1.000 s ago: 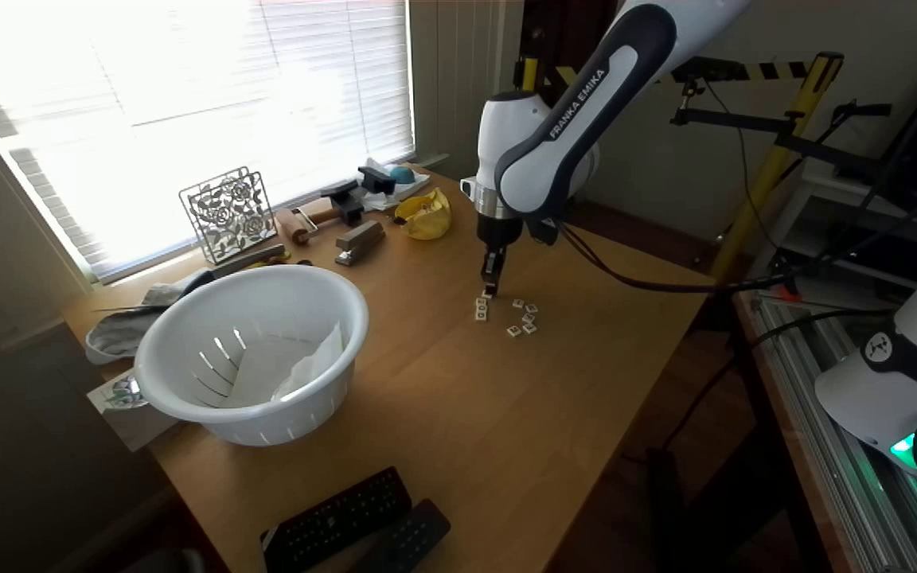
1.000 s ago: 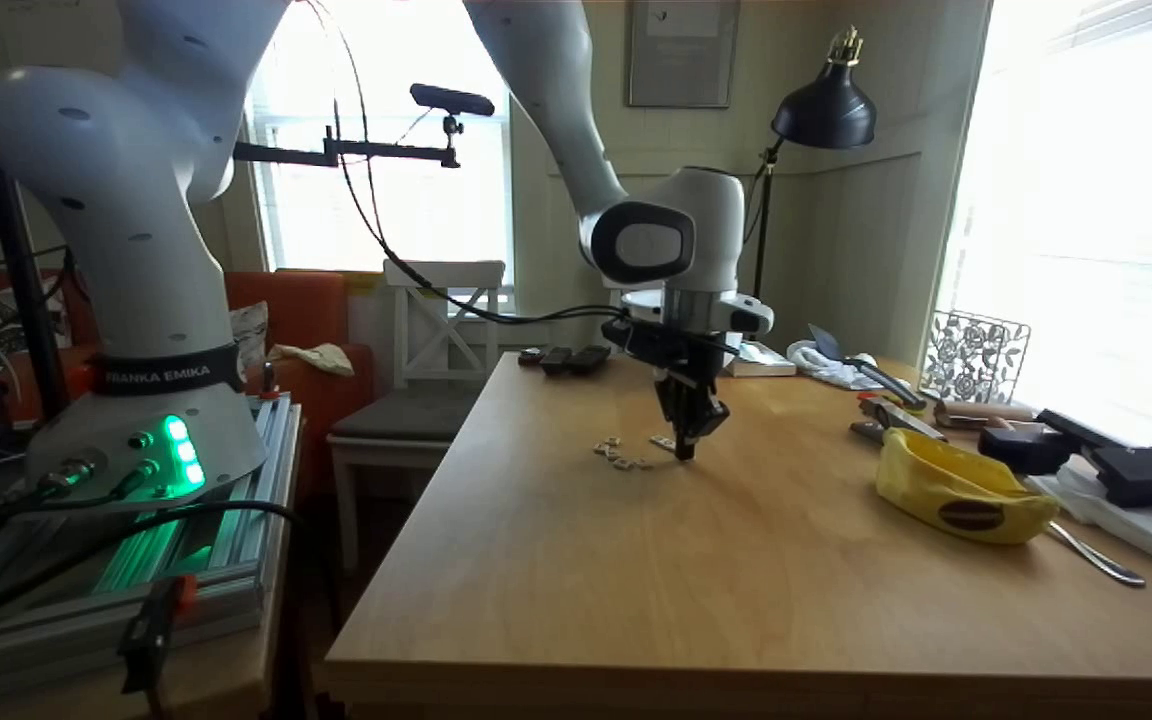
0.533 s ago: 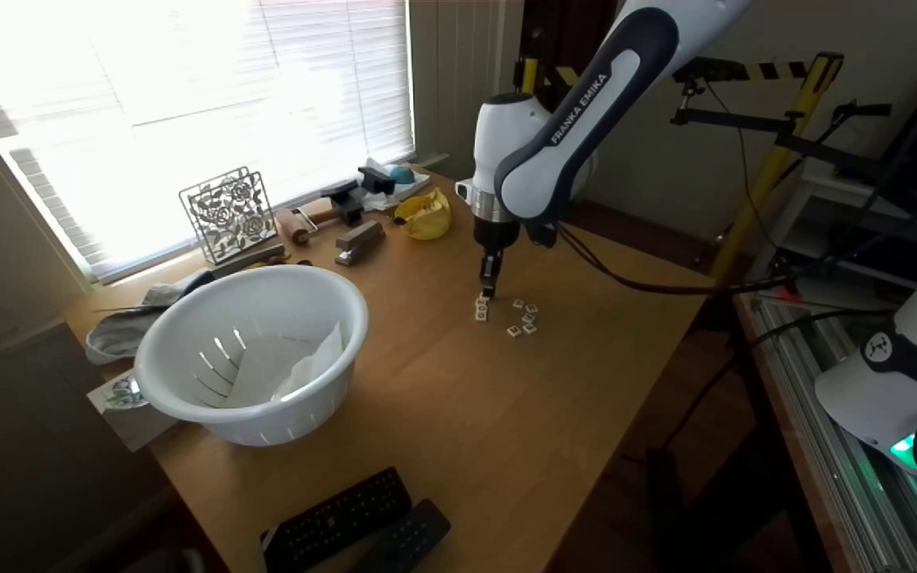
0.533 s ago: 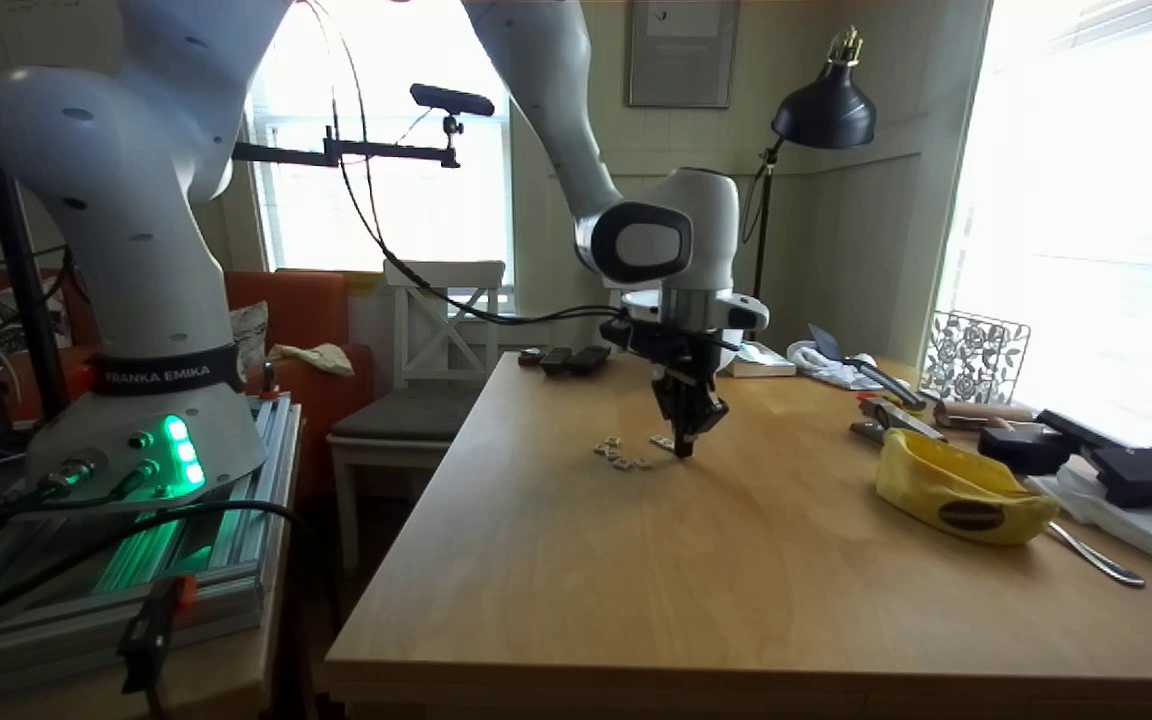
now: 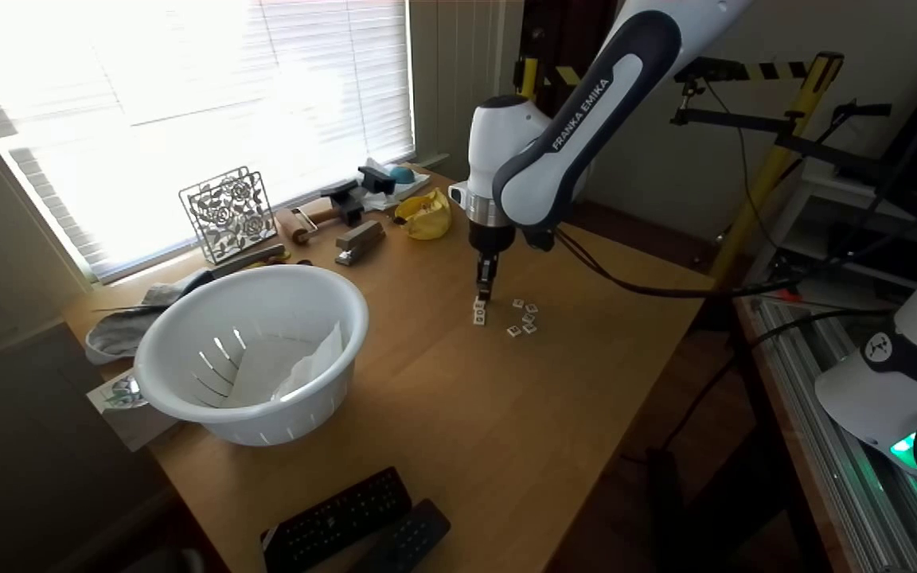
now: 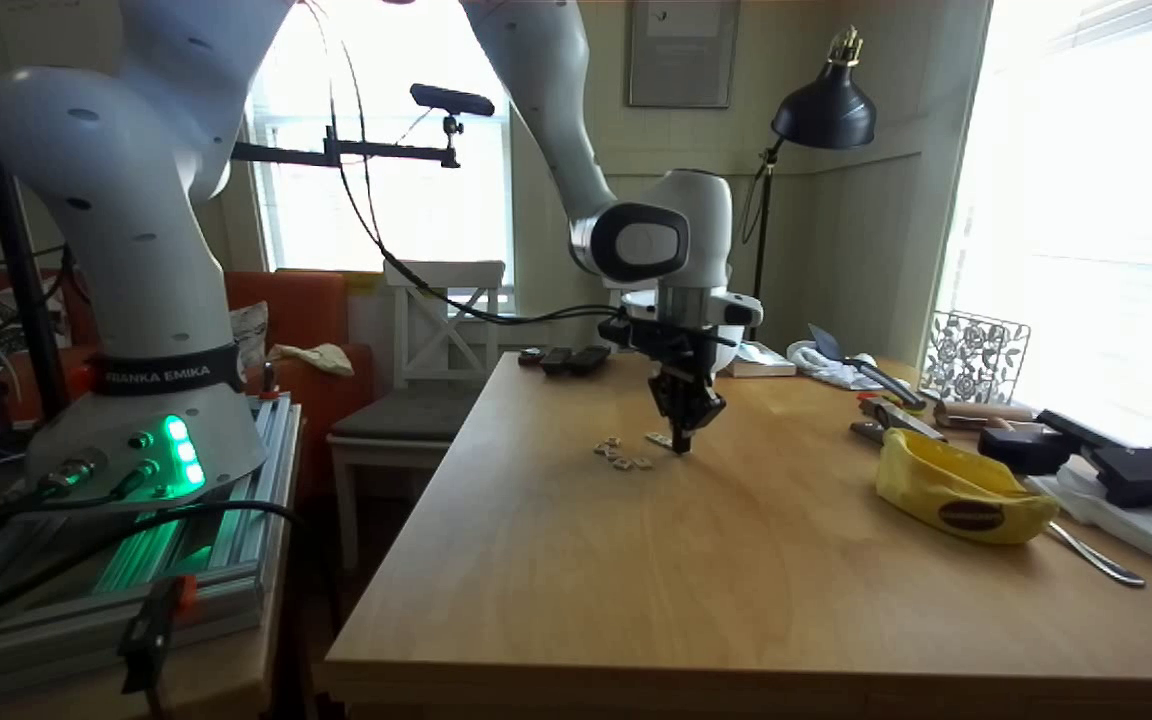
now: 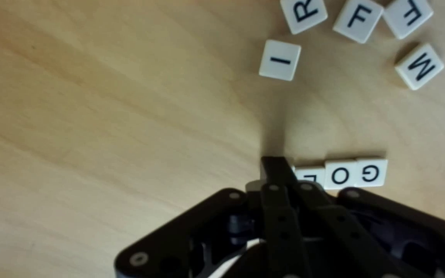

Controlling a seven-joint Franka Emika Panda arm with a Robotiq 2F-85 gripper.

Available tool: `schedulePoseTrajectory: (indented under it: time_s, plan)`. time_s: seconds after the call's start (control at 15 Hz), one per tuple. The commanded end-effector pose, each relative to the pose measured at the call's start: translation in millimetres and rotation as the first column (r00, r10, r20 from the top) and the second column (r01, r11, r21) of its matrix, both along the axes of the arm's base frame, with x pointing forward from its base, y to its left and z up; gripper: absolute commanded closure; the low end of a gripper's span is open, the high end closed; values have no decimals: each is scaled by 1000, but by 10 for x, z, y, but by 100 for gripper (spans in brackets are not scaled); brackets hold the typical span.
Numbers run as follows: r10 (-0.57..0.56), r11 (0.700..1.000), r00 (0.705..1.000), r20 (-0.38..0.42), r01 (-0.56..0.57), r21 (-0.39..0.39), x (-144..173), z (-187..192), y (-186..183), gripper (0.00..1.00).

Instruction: Move some of the letter tiles to the left

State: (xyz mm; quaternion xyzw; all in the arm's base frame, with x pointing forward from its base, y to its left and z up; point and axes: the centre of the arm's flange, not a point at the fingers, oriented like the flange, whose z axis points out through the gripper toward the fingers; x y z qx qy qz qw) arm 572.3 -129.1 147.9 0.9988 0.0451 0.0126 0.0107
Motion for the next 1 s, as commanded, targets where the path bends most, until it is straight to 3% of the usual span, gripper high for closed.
schedulePoseTrajectory:
  time_s: [0.0, 0.93]
  plan:
    - [20, 1000, 1000, -11, -20, -16, 53, -248, 63, 100]
    - [52, 997, 999, 8, -51, -63, -80, 17, -28, 100]
